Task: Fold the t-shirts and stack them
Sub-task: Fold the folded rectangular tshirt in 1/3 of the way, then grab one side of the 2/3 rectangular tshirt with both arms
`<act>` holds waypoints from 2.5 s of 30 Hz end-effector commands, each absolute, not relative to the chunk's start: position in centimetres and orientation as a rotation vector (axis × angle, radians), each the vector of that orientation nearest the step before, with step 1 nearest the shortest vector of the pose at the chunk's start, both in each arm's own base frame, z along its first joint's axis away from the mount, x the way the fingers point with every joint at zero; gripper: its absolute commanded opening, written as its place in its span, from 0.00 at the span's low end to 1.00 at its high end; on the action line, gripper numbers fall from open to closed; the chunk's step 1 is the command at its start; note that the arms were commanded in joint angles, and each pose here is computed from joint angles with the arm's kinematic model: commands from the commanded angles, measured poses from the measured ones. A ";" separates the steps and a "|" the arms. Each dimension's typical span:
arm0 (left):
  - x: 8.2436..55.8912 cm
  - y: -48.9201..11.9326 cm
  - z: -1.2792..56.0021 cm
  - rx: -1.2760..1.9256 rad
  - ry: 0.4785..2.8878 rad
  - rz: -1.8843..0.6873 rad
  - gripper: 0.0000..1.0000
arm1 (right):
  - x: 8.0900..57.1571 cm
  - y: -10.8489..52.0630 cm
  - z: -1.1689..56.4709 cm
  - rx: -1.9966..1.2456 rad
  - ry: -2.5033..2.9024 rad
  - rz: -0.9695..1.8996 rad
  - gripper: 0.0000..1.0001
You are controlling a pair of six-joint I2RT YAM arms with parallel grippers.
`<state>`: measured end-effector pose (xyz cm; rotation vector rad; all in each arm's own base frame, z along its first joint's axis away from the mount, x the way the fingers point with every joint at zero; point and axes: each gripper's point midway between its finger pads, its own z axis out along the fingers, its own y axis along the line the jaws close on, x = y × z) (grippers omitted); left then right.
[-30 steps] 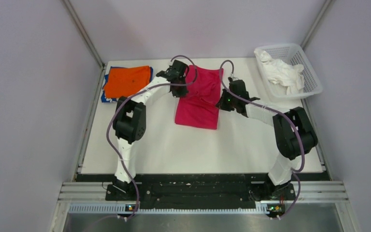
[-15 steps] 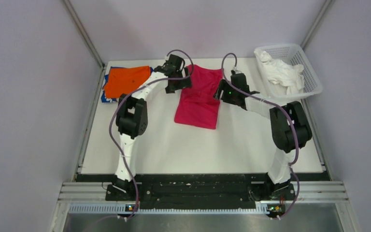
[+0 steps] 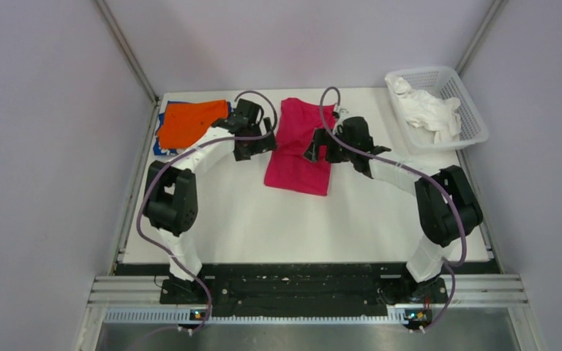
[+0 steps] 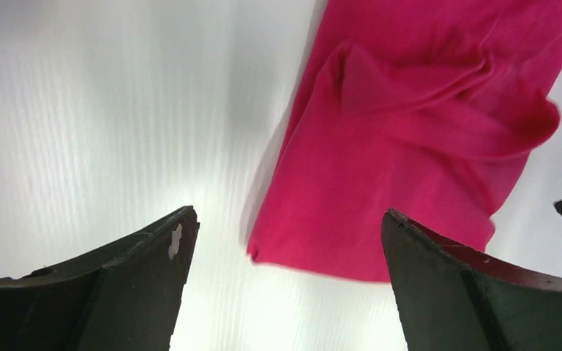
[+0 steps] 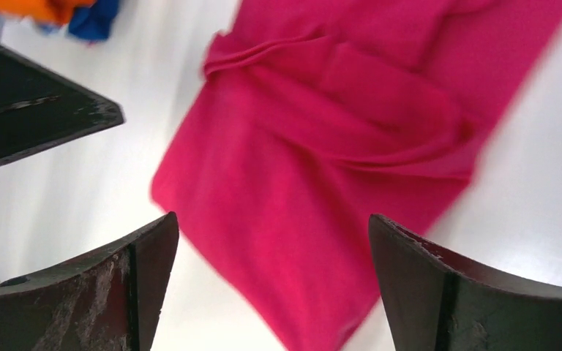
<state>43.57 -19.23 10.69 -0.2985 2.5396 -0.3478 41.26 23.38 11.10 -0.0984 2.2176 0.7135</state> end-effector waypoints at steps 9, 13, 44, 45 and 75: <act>37.1 -14.5 11.3 -0.464 2.475 -0.266 0.99 | 41.5 35.1 10.1 -0.453 2.154 0.916 0.99; 36.6 -13.8 11.1 -0.479 2.482 -0.252 0.99 | 44.5 35.3 9.1 -0.410 2.148 0.832 0.99; 39.2 -20.0 4.3 -0.380 2.679 -0.543 0.61 | 40.6 20.1 10.6 0.113 2.154 0.580 0.99; 39.1 -20.1 4.0 -0.378 2.686 -0.545 0.58 | 40.1 19.8 10.3 0.123 2.163 0.575 0.98; 34.6 -20.3 2.5 -0.370 2.695 -0.648 0.00 | 31.8 22.4 3.2 0.192 2.449 0.637 0.49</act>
